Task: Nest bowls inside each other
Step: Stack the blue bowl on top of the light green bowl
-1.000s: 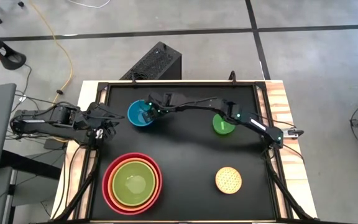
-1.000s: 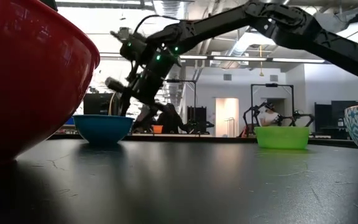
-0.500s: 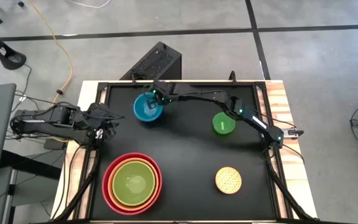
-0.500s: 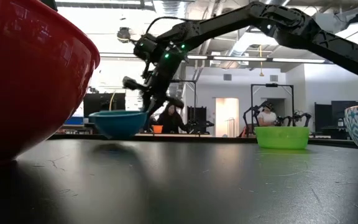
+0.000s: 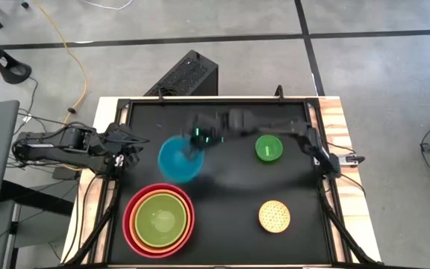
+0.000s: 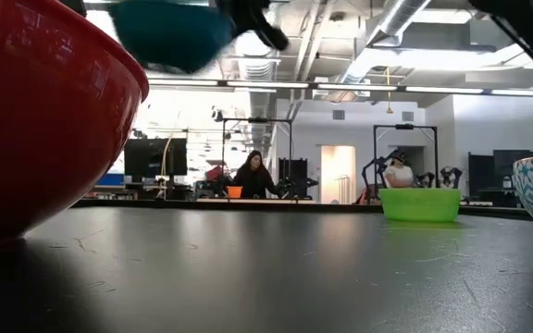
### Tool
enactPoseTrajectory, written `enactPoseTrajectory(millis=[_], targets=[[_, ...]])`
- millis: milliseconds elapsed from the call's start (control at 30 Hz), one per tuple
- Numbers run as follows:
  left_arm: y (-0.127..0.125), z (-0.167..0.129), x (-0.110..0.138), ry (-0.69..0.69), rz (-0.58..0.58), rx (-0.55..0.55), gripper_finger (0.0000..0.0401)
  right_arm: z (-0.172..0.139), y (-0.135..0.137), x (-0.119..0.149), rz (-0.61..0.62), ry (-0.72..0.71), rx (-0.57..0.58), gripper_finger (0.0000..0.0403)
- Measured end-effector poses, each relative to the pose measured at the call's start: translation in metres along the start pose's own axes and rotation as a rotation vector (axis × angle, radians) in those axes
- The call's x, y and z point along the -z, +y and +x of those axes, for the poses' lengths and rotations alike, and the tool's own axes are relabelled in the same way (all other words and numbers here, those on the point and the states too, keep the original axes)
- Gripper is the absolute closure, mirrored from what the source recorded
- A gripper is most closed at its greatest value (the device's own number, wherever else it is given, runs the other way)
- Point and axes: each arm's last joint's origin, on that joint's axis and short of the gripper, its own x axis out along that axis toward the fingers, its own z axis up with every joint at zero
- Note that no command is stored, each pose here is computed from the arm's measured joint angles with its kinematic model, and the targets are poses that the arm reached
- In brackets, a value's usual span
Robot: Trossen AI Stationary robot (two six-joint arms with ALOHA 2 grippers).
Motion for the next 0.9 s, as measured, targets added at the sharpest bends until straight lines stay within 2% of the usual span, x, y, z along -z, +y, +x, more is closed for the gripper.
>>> enactPoseTrajectory(millis=[133, 267, 433, 900], targets=[[-0.002, 0.000, -0.003, -0.028, 0.010, 0.013, 0.0239, 0.011, 0.058, 0.035, -0.031, -0.056, -0.133, 0.0388], [-0.003, 0.000, -0.004, -0.043, 0.012, 0.025, 0.0239, 0.039, 0.095, 0.066, -0.016, -0.054, -0.239, 0.0388], [-0.003, 0.000, -0.004, -0.039, 0.011, 0.036, 0.0239, 0.062, 0.106, 0.084, -0.021, -0.026, -0.265, 0.0388], [-0.003, 0.000, -0.004, -0.031, -0.014, 0.049, 0.0239, 0.112, 0.116, 0.102, -0.109, 0.030, -0.423, 0.0388]])
